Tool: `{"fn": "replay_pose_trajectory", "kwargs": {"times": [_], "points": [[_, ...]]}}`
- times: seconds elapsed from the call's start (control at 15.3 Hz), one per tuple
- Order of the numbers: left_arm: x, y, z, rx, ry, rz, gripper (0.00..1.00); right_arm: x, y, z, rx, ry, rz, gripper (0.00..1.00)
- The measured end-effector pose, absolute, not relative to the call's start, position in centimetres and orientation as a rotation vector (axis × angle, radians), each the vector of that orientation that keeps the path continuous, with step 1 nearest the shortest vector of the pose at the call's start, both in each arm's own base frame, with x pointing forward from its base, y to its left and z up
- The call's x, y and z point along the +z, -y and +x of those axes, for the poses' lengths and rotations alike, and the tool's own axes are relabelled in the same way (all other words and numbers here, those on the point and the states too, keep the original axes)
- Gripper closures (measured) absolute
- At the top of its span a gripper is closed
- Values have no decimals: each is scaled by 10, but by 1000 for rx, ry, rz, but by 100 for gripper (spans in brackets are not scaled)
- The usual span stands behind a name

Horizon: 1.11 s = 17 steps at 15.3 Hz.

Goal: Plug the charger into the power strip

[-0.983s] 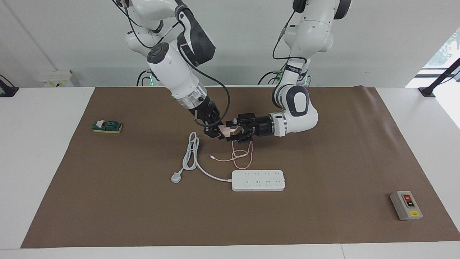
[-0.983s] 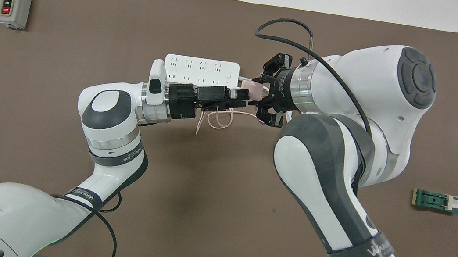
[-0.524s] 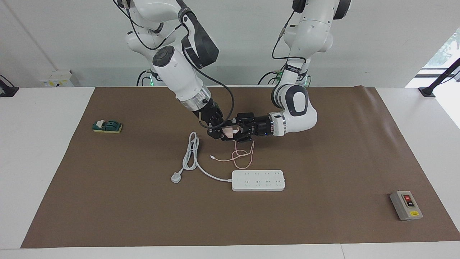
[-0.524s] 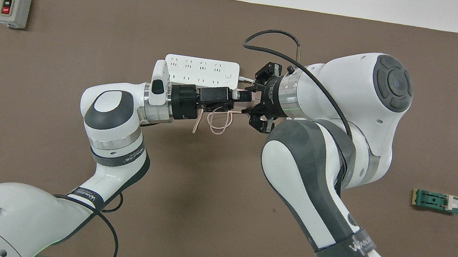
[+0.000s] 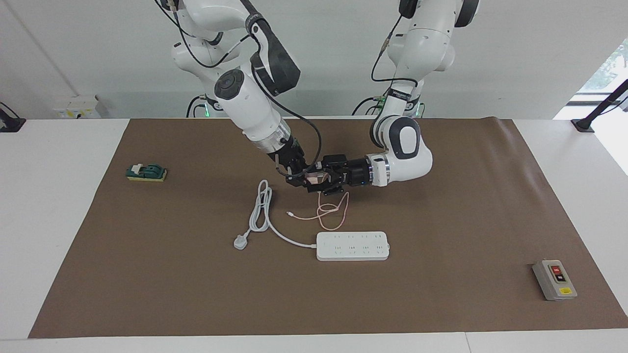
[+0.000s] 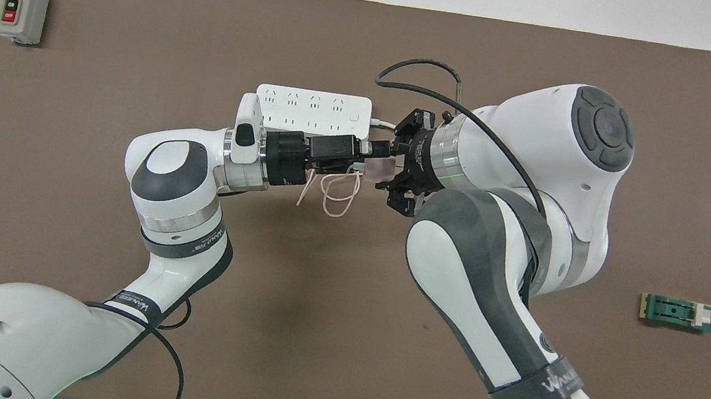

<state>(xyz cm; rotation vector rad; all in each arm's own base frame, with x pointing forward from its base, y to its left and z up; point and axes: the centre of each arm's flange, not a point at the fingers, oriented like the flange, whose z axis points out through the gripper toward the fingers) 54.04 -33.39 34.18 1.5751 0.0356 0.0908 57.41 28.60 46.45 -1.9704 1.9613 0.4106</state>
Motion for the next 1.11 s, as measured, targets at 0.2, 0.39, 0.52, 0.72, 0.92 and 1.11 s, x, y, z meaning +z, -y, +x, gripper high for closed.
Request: {"fn": "replay_pose_trajectory", "kwargs": {"times": [0.2, 0.39, 0.52, 0.72, 0.92, 1.11], "points": [[340, 333, 541, 89, -38, 1576, 0, 464, -286, 574, 411, -1962, -1971, 53], [334, 332, 537, 87, -33, 1577, 0, 464, -286, 574, 411, -1963, -1971, 53], [329, 330, 534, 90, -27, 1583, 0, 463, -286, 574, 412, -1963, -1971, 53], [324, 329, 531, 93, -22, 1588, 0, 463, -286, 574, 412, -1964, -1971, 53], [324, 330, 530, 92, -21, 1587, 0, 463, -286, 574, 412, -1964, -1971, 53], [325, 331, 530, 87, -14, 1578, 3, 463, -286, 574, 412, -1964, -1971, 53]]}}
